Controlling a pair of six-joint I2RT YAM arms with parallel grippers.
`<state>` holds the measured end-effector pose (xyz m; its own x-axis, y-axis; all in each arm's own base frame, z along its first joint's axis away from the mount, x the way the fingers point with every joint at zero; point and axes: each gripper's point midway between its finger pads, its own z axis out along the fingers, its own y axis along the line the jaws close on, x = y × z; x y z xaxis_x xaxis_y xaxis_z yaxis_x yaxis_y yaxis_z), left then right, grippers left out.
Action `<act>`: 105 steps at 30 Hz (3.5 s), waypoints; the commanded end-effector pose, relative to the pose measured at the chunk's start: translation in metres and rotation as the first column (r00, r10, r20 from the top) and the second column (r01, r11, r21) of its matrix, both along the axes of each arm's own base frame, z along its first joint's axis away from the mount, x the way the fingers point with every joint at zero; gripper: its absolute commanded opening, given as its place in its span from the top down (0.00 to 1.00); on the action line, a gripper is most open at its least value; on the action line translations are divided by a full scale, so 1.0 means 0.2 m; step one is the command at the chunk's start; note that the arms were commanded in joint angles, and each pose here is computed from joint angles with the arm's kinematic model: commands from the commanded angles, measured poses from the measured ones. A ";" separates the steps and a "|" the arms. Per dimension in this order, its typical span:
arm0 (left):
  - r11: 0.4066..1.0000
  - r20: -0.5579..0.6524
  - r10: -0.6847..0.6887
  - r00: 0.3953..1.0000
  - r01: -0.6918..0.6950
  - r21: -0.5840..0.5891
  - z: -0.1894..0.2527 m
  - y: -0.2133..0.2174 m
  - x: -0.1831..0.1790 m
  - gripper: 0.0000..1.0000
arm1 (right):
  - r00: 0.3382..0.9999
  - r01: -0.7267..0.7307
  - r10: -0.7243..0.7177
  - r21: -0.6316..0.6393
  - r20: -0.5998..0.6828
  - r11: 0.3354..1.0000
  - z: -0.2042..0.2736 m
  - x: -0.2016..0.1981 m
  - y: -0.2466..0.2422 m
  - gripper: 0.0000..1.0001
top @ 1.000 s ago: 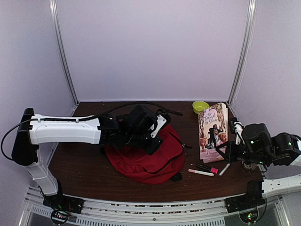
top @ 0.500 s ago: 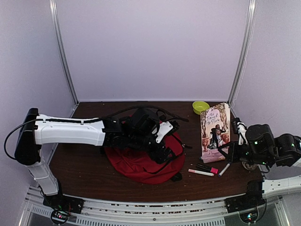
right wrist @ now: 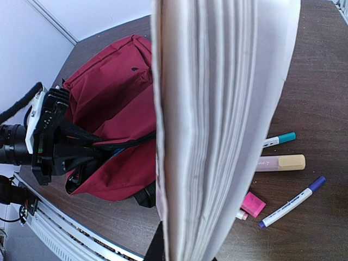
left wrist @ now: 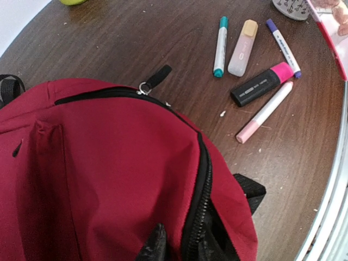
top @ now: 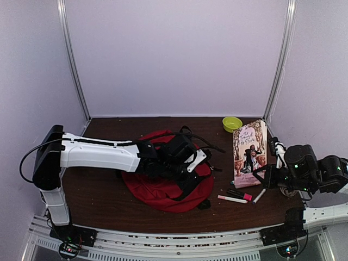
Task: Pack the student bag
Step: Pick up the largest pocket of the bag from the student bag, then place the book in the largest pocket of the bag.
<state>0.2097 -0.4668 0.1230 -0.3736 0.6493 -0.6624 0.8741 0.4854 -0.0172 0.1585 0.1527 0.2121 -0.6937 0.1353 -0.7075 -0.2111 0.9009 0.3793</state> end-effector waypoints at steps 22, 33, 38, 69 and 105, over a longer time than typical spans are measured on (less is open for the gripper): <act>0.917 -0.001 0.324 0.946 -0.314 -0.247 0.42 0.32 0.25 1.00 | 0.963 -0.244 0.268 0.323 -0.032 0.915 0.15 -0.16 0.29 1.00; 0.887 -0.042 0.356 0.934 -0.351 -0.300 0.48 0.37 0.29 1.00 | 0.889 -0.356 0.452 0.519 -0.068 0.777 0.16 -0.33 0.43 1.00; 0.875 -0.044 0.366 0.930 -0.360 -0.324 0.53 0.39 0.30 1.00 | 0.880 -0.347 0.466 0.552 -0.087 0.758 0.15 -0.35 0.44 1.00; 0.857 -0.056 0.113 0.992 -0.126 -0.500 0.66 0.28 0.06 1.00 | 0.668 -0.381 0.686 0.660 -0.287 0.647 -0.13 -0.44 0.89 1.00; 0.849 -0.066 0.029 0.997 -0.059 -0.526 0.65 0.24 -0.11 1.00 | 0.697 -0.387 0.638 0.576 -0.329 0.720 -0.19 0.04 1.03 0.96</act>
<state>0.1971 -0.4086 0.2208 -0.4714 0.2757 -0.8377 0.8164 0.4958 -0.2962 0.1531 0.3473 0.1540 -0.9770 -0.1504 -0.1513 -0.2041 0.4524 0.8681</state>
